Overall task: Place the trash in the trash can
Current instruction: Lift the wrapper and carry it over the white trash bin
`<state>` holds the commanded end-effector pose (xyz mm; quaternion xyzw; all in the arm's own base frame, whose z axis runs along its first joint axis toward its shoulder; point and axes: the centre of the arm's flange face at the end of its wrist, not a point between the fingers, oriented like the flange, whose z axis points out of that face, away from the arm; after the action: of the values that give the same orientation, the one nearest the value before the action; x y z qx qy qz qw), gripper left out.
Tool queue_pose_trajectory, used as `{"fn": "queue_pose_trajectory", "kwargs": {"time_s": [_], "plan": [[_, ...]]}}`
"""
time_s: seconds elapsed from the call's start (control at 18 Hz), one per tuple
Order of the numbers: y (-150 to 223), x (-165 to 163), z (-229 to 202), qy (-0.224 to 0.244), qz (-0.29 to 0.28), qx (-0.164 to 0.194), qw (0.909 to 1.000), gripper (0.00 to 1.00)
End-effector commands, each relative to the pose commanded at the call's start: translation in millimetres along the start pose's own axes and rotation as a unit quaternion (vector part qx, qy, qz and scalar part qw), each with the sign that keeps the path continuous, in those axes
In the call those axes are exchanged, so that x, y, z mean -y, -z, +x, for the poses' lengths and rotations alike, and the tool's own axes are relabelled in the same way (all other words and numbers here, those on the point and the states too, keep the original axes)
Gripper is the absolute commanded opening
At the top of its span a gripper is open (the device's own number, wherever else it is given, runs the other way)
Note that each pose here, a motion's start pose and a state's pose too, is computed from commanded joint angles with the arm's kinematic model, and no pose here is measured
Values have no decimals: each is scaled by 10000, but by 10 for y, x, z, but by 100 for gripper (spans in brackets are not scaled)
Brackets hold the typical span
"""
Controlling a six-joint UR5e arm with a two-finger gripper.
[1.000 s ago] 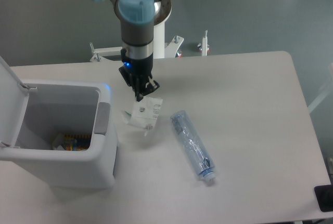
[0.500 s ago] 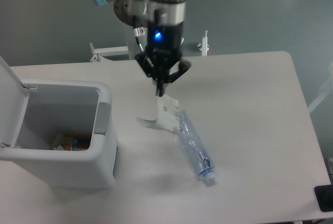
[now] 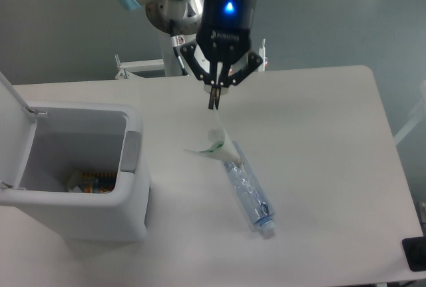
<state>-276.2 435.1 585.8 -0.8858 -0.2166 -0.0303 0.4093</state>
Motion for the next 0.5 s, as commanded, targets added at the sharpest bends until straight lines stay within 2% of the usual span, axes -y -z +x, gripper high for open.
{"fn": "queue_pose_trajectory", "kwargs": {"time_s": [0.22, 0.5], "plan": [[116, -31, 567, 44, 54, -274, 9996, 0], [-105, -144, 1097, -284, -160, -708, 9970, 0]]}}
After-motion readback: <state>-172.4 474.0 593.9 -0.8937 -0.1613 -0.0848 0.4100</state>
